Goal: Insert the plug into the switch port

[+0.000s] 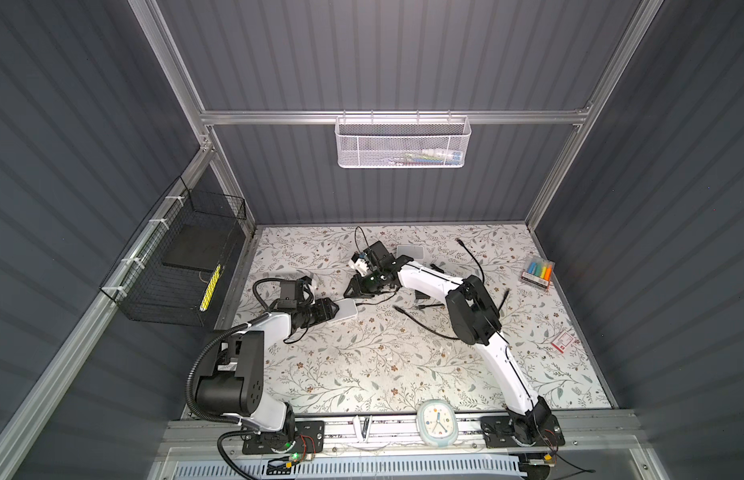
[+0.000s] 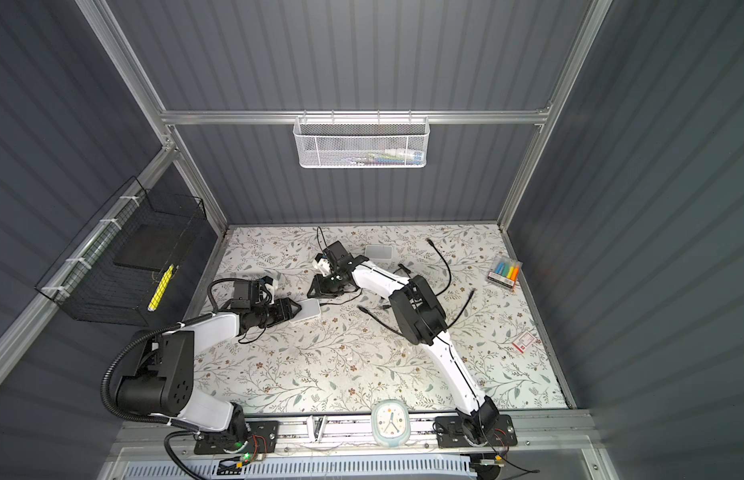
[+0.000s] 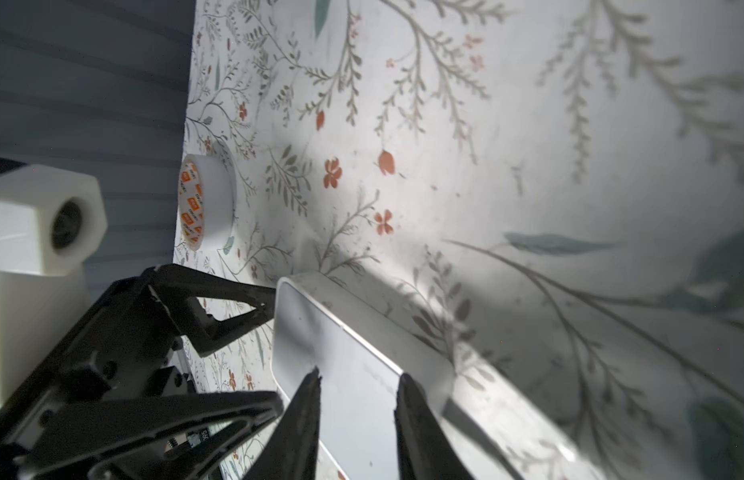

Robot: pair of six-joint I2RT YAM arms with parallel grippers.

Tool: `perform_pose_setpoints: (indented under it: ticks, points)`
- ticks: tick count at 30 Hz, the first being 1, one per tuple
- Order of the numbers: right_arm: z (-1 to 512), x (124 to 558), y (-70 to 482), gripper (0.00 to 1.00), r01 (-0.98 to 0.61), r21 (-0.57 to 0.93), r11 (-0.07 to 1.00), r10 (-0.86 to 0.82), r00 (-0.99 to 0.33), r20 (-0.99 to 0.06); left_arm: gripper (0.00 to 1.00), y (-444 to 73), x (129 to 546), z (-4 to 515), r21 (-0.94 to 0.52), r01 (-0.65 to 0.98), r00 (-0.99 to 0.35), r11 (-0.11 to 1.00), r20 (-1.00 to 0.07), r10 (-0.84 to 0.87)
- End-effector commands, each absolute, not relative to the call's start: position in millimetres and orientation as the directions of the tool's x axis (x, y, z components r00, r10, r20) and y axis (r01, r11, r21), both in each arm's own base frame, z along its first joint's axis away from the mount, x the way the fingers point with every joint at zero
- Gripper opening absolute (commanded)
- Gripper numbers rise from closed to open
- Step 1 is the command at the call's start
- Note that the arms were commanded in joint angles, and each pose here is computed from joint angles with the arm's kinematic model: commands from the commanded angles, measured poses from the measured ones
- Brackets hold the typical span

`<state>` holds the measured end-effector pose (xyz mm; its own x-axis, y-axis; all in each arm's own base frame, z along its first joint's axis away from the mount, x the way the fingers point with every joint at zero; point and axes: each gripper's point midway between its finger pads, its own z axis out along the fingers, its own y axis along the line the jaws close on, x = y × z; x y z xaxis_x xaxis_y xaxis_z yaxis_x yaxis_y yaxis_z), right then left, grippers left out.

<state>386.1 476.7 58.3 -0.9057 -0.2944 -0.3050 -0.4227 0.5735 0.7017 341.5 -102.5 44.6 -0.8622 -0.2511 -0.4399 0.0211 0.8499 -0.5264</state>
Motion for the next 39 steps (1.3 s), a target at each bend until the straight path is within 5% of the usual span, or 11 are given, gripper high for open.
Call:
perform_pose_setpoints:
  ticks: [1, 9, 12, 17, 28, 39]
  points:
    - [63, 380, 481, 0.34, -0.447, 0.707, 0.548, -0.337, -0.892, -0.302, 0.67, -94, 337, 45, -0.519, -0.018, -0.855, 0.854, -0.436, -0.283]
    - [112, 412, 394, 0.43, -0.482, 0.505, 0.716, -0.282, -0.861, -0.423, 0.68, -88, 345, 62, -0.507, -0.017, -0.83, 0.862, -0.473, -0.294]
    - [96, 437, 333, 0.47, -0.399, 0.358, 0.844, -0.238, -0.877, -0.417, 0.68, -88, 350, 76, -0.505, 0.001, -0.816, 0.863, -0.499, -0.291]
    - [76, 461, 282, 0.51, -0.296, 0.299, 0.907, -0.164, -0.903, -0.398, 0.68, -89, 352, 91, -0.5, 0.021, -0.808, 0.866, -0.519, -0.28]
    - [45, 470, 307, 0.5, -0.258, 0.423, 0.869, -0.115, -0.935, -0.335, 0.68, -80, 348, 102, -0.452, 0.02, -0.796, 0.892, -0.547, -0.26]
    - [40, 454, 385, 0.23, -0.276, 0.585, 0.763, -0.123, -0.95, -0.287, 0.67, -83, 351, 101, -0.465, 0.03, -0.797, 0.885, -0.545, -0.26]
